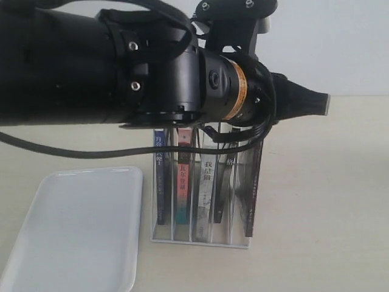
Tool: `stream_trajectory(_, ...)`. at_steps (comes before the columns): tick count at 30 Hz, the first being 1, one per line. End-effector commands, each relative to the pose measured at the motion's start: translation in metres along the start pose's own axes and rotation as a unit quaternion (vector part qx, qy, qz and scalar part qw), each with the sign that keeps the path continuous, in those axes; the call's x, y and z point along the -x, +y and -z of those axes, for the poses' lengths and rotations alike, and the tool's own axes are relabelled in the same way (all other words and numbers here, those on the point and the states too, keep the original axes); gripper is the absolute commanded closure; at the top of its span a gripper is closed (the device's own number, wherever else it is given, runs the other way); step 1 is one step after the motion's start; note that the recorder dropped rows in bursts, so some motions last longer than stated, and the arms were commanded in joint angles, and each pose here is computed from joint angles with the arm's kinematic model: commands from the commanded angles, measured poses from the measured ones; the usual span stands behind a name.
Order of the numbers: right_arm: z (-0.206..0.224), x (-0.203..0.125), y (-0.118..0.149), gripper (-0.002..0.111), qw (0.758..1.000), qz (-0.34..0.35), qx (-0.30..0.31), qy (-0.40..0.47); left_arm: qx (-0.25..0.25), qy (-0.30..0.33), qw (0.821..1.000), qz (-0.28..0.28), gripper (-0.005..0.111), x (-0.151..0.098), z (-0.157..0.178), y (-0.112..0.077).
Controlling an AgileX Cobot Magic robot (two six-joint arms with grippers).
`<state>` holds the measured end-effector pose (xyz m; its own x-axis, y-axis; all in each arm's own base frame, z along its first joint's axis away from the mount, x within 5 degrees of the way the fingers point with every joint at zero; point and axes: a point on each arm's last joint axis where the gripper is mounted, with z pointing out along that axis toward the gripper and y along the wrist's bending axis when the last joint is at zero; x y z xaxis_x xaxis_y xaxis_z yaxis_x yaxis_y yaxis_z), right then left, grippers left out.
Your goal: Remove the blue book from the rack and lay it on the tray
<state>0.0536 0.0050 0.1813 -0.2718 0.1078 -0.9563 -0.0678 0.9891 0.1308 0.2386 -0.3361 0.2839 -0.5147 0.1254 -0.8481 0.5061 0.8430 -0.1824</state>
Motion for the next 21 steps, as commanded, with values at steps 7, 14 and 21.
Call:
stream_trajectory(7,0.0005,0.0017,0.0001,0.107,1.0,0.005,0.0,-0.009,0.016,0.005,1.0,-0.015,0.042,-0.0016,0.0001,0.0003)
stream_trajectory(14,0.0005,0.0017,0.0001,0.107,1.0,0.005,0.0,-0.009,0.016,0.005,1.0,-0.022,0.042,-0.0016,0.0001,0.0003)
stream_trajectory(21,0.0005,0.0017,0.0001,0.107,1.0,0.005,0.0,-0.009,0.026,0.006,0.999,-0.027,0.043,0.0038,0.0089,0.003)
